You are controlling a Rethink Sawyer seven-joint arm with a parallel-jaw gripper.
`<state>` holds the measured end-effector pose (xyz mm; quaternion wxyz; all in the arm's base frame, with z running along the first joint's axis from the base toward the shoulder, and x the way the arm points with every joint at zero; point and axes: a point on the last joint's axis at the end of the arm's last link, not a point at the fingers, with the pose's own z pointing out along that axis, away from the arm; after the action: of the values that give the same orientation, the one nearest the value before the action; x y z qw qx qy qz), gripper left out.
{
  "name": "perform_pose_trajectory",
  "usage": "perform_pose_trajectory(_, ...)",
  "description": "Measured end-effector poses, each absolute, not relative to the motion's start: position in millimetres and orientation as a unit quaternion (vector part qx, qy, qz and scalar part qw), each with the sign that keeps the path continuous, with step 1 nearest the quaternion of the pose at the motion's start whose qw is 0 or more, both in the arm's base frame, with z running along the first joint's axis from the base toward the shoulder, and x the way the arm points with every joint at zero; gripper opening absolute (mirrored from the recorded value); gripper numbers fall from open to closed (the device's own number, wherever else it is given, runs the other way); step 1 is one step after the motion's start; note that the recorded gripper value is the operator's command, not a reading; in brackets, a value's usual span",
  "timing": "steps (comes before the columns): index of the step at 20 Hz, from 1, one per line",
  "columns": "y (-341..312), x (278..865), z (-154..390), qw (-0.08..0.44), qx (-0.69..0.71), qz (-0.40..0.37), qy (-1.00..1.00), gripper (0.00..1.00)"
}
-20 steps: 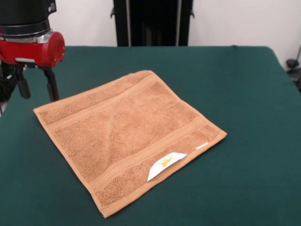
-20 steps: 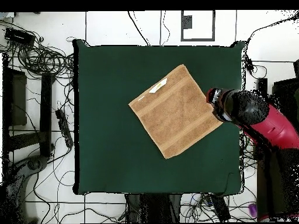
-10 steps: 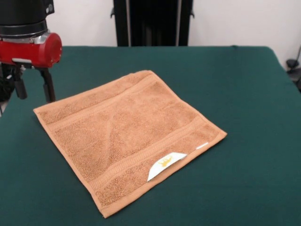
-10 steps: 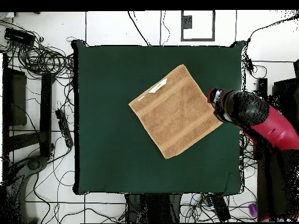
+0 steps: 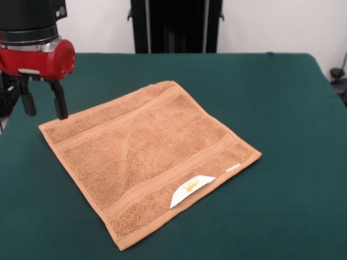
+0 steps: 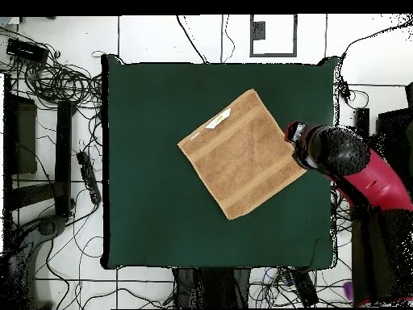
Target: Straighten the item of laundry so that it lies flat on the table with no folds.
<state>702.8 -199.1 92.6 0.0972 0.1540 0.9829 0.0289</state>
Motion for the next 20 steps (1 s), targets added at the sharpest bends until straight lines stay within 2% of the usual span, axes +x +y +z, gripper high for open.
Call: perform_pose_trajectory(20,-181,686,79,0.076,0.245,0.063,0.965,1.00)
